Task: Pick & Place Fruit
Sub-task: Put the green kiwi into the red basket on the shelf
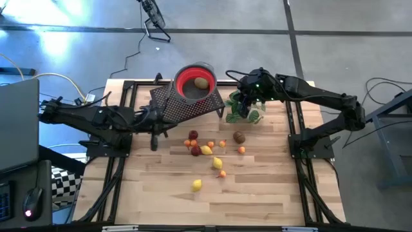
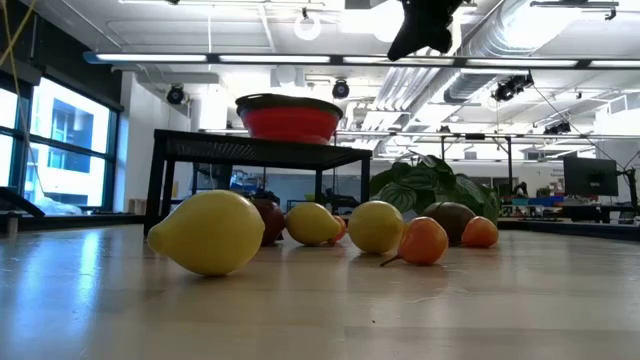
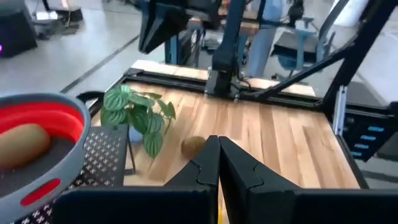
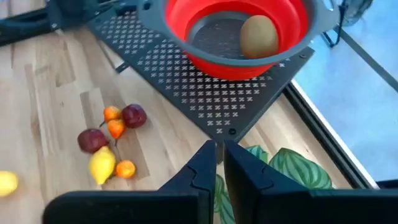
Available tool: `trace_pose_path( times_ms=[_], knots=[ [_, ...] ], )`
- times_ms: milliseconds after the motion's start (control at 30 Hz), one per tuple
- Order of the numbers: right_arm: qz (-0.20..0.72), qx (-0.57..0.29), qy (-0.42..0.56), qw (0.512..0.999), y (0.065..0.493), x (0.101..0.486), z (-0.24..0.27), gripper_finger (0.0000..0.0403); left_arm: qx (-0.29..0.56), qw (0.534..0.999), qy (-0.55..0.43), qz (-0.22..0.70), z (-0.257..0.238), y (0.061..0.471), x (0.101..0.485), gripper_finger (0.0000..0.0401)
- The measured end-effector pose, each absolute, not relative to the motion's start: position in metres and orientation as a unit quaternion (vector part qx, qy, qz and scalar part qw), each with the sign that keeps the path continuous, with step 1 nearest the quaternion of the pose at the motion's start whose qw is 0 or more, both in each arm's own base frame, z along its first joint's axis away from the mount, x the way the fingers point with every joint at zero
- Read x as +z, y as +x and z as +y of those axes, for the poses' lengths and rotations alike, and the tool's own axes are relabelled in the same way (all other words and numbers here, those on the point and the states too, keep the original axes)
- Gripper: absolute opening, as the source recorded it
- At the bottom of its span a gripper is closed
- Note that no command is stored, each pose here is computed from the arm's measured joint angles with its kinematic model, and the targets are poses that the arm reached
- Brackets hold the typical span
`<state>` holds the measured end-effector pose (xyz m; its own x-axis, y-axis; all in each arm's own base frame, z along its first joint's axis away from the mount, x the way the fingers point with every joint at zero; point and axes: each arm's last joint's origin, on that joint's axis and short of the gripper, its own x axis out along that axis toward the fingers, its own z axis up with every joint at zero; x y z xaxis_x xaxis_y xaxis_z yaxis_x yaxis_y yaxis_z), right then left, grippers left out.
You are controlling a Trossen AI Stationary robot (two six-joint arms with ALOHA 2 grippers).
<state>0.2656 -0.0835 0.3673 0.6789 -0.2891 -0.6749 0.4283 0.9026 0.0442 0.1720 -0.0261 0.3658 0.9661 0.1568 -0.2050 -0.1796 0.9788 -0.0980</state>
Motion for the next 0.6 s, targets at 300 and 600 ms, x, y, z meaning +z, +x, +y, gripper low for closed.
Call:
trace_pose_path(
  times_ms=[300,600],
  knots=[
    [0.355,-0.217,0.148,0.897,0.279,0.355,-0.089,0.0023,0.052,0.994,-0.069,0.072,-0.018,0.127,0.346,0.0000],
    [0.414,-0.223,0.197,0.860,0.275,0.341,-0.087,0.0023,0.058,0.991,-0.119,0.032,-0.013,0.105,0.345,0.0000]
  ],
)
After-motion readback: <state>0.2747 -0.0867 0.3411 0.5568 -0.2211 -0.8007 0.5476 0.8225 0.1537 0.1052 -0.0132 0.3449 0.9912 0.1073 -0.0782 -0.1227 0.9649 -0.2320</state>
